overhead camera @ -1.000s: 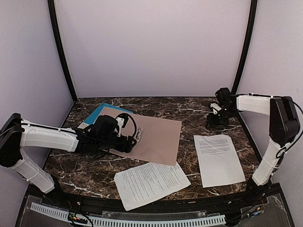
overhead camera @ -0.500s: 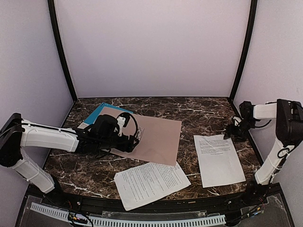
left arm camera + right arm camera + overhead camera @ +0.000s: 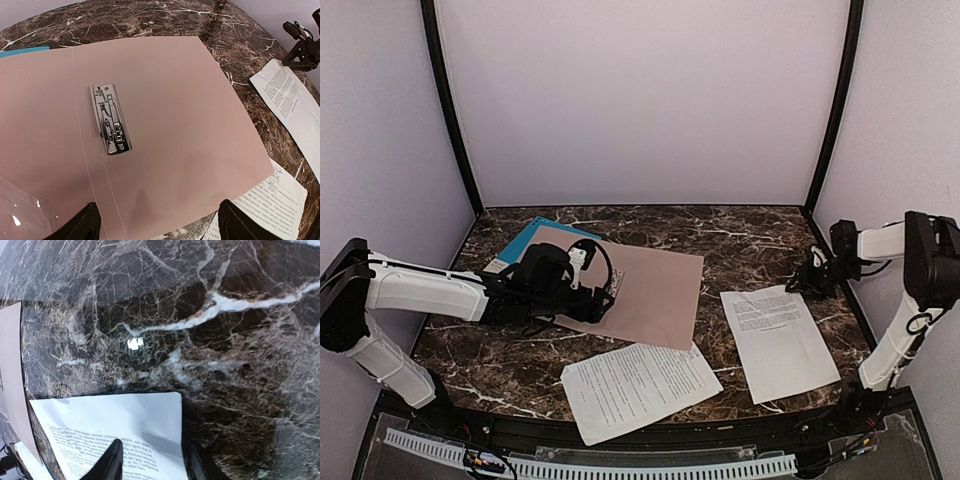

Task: Put the files into the folder
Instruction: Pick up the file from the center of the board, then pass from the right arm to the left

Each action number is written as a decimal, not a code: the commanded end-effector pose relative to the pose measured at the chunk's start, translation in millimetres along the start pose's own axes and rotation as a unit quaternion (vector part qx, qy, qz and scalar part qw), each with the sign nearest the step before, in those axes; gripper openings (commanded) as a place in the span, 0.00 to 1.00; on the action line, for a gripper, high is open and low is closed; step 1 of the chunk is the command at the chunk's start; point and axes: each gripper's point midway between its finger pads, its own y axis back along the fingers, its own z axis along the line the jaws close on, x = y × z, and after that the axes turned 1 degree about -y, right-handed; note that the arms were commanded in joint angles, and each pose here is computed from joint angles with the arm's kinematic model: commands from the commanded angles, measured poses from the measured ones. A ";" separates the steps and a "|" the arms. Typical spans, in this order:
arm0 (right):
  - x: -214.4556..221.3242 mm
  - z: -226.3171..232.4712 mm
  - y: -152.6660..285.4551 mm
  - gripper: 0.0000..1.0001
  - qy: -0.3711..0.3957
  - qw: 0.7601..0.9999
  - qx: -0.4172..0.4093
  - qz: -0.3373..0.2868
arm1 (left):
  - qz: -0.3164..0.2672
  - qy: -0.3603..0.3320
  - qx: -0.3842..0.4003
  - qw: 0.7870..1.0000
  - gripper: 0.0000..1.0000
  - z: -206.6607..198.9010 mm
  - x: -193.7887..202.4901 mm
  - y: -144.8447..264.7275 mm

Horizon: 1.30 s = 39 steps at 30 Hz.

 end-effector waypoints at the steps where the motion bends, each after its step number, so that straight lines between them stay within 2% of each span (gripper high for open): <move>1: 26.9 11.2 -10.1 0.35 -0.017 0.998 -0.052 0.038 | -0.010 0.000 -0.002 1.000 0.81 -1.7 -7.5 3.8; 8: 20.0 39.0 -1.6 0.00 -0.001 0.992 -0.126 0.026 | -0.012 -0.003 -0.003 1.000 0.81 -3.2 -12.5 2.0; 15: 0.5 81.0 20.0 0.00 0.050 0.984 -0.169 0.001 | -0.015 -0.010 0.015 1.000 0.81 -13.4 -22.2 -4.8; 22: -30.6 152.1 79.8 0.00 0.133 0.965 -0.215 -0.069 | -0.044 -0.021 0.116 0.992 0.84 -53.6 -45.4 -8.9; 28: -31.7 231.2 132.0 0.00 0.212 0.930 -0.283 -0.100 | -0.069 -0.010 0.195 0.978 0.86 -83.4 -67.3 -16.1; 34: -12.7 298.3 157.5 0.00 0.280 0.891 -0.349 -0.081 | -0.114 0.009 0.263 0.958 0.88 -89.5 -92.6 -11.3; 37: 1.8 328.1 163.1 0.00 0.318 0.870 -0.372 -0.058 | -0.142 -0.031 0.281 0.949 0.89 -89.3 -106.8 3.9; 38: 8.7 336.7 162.5 0.00 0.332 0.863 -0.378 -0.049 | -0.160 -0.068 0.279 0.944 0.88 -90.4 -114.3 12.4; 39: 15.8 345.2 162.4 0.00 0.343 0.856 -0.385 -0.039 | -0.153 -0.086 0.277 0.945 0.88 -89.9 -111.6 14.0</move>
